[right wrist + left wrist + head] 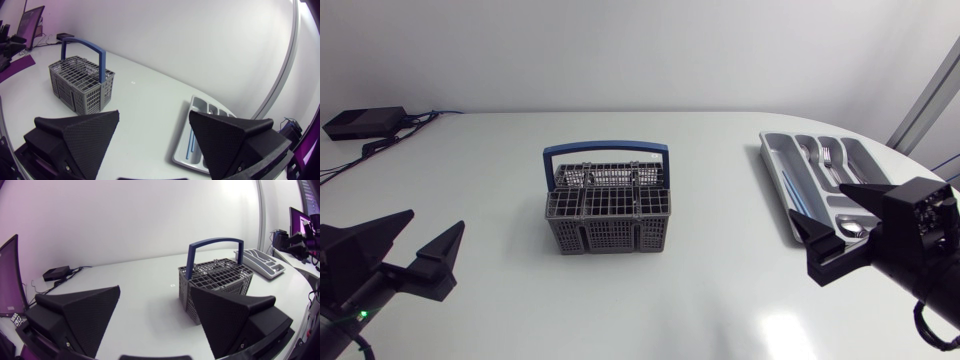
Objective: Unload the cutlery basket into the drawer organizer.
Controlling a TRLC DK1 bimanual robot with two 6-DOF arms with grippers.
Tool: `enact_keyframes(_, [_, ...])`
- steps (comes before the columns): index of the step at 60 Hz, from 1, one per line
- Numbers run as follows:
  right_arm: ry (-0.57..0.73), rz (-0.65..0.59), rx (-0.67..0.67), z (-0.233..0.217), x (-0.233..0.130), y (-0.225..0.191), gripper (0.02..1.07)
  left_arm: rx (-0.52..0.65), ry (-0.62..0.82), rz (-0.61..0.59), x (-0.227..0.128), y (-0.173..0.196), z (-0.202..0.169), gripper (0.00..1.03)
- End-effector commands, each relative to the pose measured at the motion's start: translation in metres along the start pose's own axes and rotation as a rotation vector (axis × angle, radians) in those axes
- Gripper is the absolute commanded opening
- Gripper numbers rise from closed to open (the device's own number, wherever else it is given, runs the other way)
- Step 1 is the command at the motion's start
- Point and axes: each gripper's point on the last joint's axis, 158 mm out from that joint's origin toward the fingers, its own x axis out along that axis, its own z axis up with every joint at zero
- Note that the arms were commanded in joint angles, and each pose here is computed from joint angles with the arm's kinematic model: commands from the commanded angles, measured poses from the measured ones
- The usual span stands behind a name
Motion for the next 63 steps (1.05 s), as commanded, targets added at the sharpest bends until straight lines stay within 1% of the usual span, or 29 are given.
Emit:
enact_keyframes(1, [-0.011, -0.038, 0.036, -0.012, -0.002, -0.006, 1.02, -0.048, -0.030, 0.037, 0.000, 0.005, -0.008, 0.99])
enact_keyframes(17, [-0.078, -0.118, 0.142, -0.025, -0.009, -0.019, 1.02, -0.114, -0.136, 0.140, -0.002, 0.023, -0.015, 0.98])
enact_keyframes(48, [-0.236, -0.267, 0.339, -0.053, -0.019, -0.044, 1.02, -0.114, -0.136, 0.140, -0.002, 0.023, -0.015, 0.98])
enact_keyframes(63, [-0.236, -0.267, 0.339, -0.053, -0.019, -0.044, 1.02, -0.114, -0.136, 0.140, -0.002, 0.023, -0.015, 0.98])
